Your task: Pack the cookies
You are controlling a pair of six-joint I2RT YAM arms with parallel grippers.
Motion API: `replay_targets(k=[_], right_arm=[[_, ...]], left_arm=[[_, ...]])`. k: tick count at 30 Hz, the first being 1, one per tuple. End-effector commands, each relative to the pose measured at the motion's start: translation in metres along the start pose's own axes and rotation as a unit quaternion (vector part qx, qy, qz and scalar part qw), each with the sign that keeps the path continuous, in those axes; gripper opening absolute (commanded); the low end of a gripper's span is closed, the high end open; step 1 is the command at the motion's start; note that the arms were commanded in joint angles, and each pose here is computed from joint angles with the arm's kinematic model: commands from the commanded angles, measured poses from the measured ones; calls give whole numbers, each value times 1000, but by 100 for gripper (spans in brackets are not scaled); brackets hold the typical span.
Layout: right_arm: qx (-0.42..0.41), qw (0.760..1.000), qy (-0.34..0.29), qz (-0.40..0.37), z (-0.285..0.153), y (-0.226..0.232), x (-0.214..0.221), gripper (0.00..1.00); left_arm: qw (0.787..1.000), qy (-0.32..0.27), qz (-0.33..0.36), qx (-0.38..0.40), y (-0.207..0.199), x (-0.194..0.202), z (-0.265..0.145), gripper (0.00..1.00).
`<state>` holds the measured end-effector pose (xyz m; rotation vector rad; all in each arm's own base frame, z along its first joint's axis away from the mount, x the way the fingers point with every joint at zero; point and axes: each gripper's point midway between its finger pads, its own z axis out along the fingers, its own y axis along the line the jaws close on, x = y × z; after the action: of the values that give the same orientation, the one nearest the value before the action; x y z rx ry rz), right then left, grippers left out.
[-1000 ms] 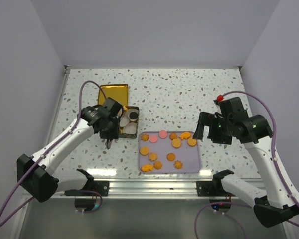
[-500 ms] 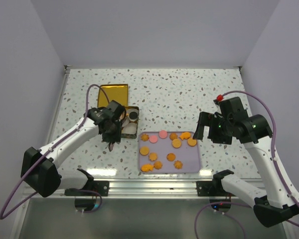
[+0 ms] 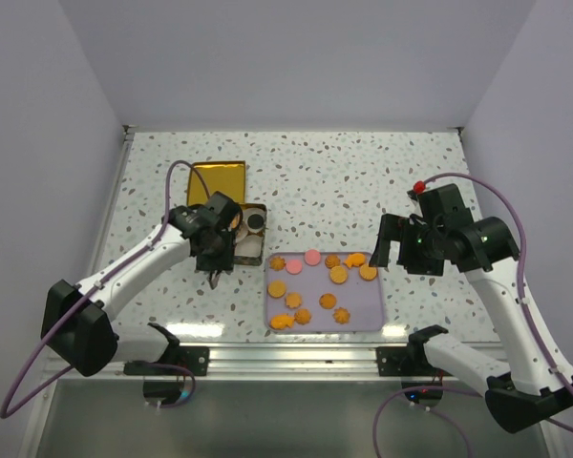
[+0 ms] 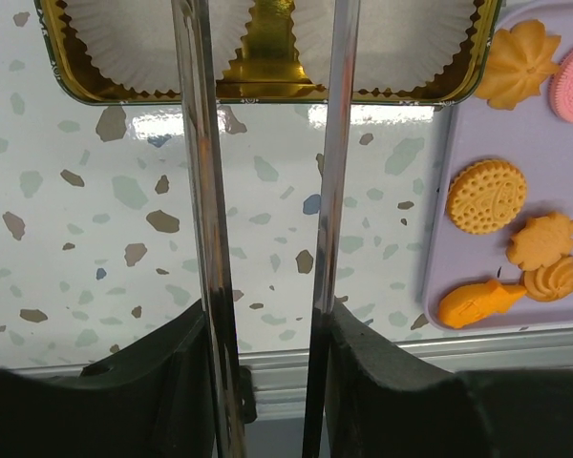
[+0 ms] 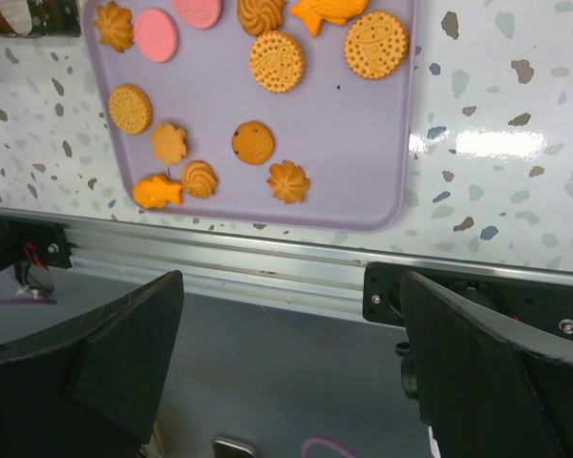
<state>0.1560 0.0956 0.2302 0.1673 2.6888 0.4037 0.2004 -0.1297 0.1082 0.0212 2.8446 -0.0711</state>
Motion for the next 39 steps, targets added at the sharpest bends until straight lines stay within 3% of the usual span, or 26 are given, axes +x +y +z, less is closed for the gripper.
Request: replay_targets(k=[1, 8, 14, 27, 39], right_arm=[[-7, 1000, -8, -11, -8, 3, -3, 99], [-9, 1000, -7, -7, -6, 3, -2, 99], [-16, 1000, 1, 1, -2, 6, 2, 99], [-8, 1000, 2, 13, -3, -1, 11, 99], [6, 1000, 0, 21, -10, -11, 22, 99]], left_arm=[[999, -40, -14, 8, -3, -21, -16, 45], [997, -77, 11, 9, -2, -39, -48, 43], [994, -86, 49, 33, -29, -31, -58, 42], [981, -55, 159, 94, -123, 12, -43, 42], [973, -27, 207, 97, -156, 37, -24, 42]])
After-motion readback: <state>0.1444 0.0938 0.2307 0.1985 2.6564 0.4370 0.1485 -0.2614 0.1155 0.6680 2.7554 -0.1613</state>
